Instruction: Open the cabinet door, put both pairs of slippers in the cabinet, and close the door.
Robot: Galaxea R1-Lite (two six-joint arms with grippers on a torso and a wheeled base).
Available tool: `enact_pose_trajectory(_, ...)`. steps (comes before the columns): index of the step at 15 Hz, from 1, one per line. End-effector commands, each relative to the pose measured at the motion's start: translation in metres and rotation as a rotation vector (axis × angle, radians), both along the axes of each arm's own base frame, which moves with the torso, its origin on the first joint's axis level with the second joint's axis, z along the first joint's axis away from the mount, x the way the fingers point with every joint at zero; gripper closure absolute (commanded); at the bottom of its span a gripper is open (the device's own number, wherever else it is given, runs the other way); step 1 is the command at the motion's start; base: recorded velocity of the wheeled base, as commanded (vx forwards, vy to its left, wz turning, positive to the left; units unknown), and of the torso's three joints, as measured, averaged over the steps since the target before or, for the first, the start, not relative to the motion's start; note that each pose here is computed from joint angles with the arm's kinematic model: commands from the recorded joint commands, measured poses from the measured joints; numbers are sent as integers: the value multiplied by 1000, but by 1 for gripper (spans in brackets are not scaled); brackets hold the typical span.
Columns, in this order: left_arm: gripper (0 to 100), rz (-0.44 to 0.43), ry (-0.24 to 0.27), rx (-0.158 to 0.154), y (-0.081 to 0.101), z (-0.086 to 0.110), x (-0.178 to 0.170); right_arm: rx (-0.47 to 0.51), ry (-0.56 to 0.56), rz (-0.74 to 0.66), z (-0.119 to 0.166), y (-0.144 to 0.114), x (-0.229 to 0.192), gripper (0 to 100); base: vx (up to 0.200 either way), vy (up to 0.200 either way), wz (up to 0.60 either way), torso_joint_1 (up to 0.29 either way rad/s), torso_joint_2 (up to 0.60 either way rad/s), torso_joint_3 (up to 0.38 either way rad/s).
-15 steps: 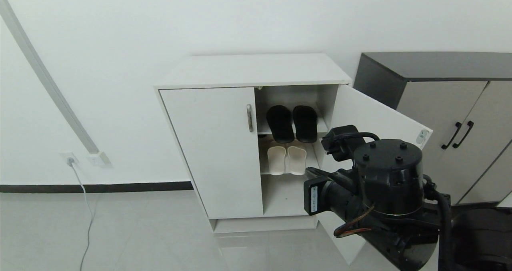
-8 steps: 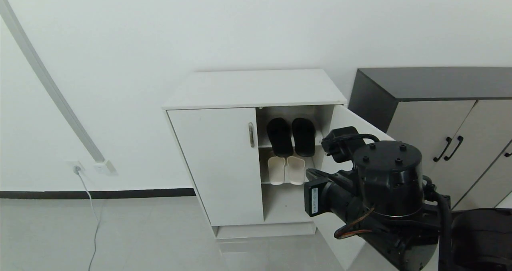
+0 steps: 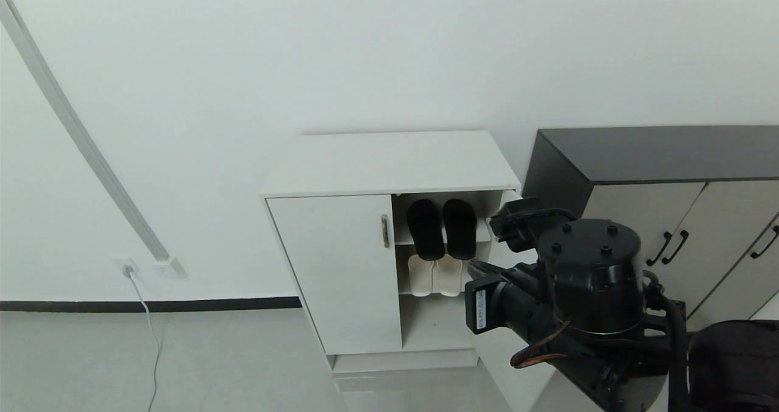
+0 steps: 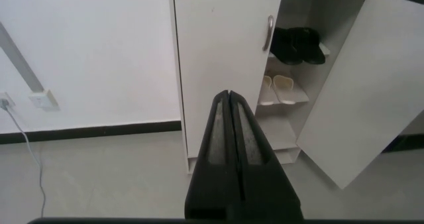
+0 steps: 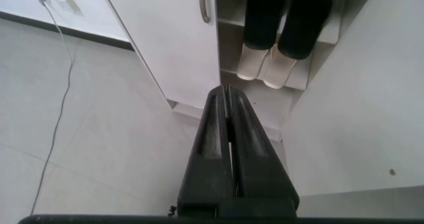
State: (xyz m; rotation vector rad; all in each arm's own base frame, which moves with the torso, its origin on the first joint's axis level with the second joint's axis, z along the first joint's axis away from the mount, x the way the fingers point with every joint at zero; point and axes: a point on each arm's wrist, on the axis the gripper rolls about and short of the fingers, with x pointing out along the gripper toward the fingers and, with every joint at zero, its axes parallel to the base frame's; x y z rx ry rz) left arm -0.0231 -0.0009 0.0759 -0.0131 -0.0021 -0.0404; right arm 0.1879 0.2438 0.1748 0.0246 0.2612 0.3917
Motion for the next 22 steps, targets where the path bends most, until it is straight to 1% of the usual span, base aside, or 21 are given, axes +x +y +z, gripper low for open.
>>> enact_pose_trajectory(1, 100, 1, 2, -1, 0, 0, 0, -7, 4, -2, -2, -2, -1, 100, 0, 0, 0, 237, -530, -286)
enact_pose_trajectory(7, 100, 2, 2, -4, 0, 0, 0, -31, 16, -4, -11, -6, -3, 100, 0, 0, 0, 185, -400, -215)
enact_pose_trajectory(15, 100, 2, 2, -4, 0, 0, 0, -32, 18, -2, -12, -5, -1, 100, 0, 0, 0, 6, -11, -7)
enact_pose_trajectory(22, 100, 1, 2, -4, 0, 0, 0, -40, 26, -5, -16, -5, 2, 100, 0, 0, -600, 4, 1, 0)
